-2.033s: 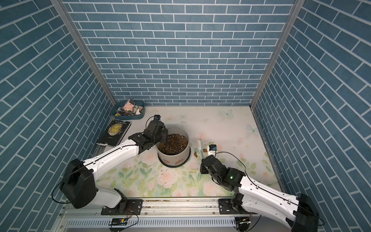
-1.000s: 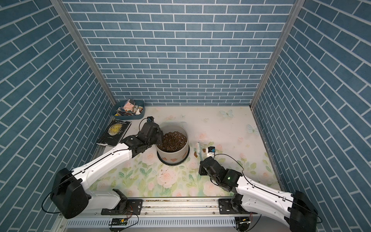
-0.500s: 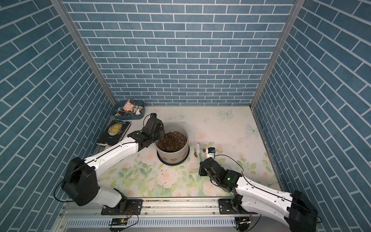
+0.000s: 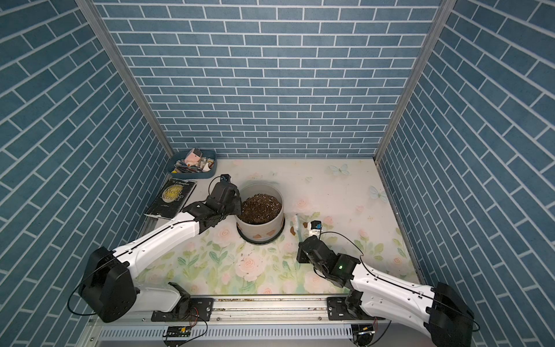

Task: Scrub the dried mud off the ceramic pot
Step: Rotate the pot on the tray, then brush off the soil from the pot, then rotate the pot on the tray.

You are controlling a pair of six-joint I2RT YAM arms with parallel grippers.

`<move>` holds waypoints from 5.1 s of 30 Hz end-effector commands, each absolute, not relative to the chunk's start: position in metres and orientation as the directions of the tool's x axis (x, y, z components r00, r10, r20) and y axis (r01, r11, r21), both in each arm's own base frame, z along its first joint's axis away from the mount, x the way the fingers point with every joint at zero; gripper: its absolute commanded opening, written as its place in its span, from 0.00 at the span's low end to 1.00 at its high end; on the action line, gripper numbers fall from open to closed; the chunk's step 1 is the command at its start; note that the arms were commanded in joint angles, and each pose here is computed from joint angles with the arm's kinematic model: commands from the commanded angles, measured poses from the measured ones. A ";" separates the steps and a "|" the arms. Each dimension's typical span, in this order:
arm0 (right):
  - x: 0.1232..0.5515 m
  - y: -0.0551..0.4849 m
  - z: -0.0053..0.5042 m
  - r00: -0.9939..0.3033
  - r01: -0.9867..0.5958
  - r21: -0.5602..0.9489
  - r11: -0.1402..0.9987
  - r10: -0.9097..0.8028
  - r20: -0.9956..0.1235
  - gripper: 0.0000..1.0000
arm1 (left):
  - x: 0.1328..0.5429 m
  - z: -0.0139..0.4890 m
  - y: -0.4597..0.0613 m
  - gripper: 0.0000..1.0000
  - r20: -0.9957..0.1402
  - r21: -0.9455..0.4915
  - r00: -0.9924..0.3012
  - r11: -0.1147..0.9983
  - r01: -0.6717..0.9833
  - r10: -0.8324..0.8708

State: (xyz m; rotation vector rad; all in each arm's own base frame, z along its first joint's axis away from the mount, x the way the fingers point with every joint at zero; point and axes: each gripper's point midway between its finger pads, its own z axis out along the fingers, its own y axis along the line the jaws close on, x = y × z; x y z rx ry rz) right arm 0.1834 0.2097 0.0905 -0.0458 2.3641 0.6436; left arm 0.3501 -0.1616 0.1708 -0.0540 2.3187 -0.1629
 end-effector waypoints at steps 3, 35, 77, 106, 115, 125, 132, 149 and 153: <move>0.186 0.212 0.090 -0.766 -0.188 0.448 0.874 0.154 -0.624 0.00 | 0.335 0.172 -0.162 0.00 -0.708 -0.179 -0.696 0.984 0.010 -0.122; 0.202 0.267 0.071 -0.787 -0.273 0.537 0.798 0.136 -0.602 0.00 | 0.339 0.171 -0.172 0.11 -0.714 -0.208 -0.689 0.977 0.039 -0.124; 0.195 0.275 0.080 -0.774 -0.301 0.557 0.774 0.143 -0.616 0.00 | 0.333 0.171 -0.163 0.00 -0.717 -0.176 -0.688 0.984 0.026 -0.110; 0.188 0.219 0.095 -0.735 -0.228 0.566 0.793 0.241 -0.634 0.00 | 0.330 0.170 -0.158 0.00 -0.721 -0.160 -0.685 0.987 0.016 -0.106; 0.184 0.181 0.034 -0.864 -0.148 0.238 0.960 -0.009 -0.503 0.00 | 0.330 0.173 -0.156 0.00 -0.726 -0.155 -0.680 0.988 0.015 -0.104; 0.201 0.184 0.066 -0.822 -0.182 0.126 0.975 -0.081 -0.564 0.00 | 0.330 0.174 -0.155 0.00 -0.729 -0.152 -0.676 0.988 0.012 -0.104; 0.208 0.190 0.100 -0.773 -0.196 0.188 0.962 -0.034 -0.633 0.00 | 0.338 0.183 -0.157 0.11 -0.741 -0.145 -0.664 0.989 0.012 -0.101; 0.218 0.219 0.107 -0.746 -0.234 0.316 0.919 0.039 -0.665 0.00 | 0.388 0.206 -0.177 0.74 -0.793 -0.151 -0.602 0.987 0.051 -0.090; 0.213 0.219 0.102 -0.752 -0.227 0.365 0.903 0.075 -0.655 0.00 | 0.399 0.193 -0.187 0.75 -0.777 -0.131 -0.627 0.989 0.070 -0.058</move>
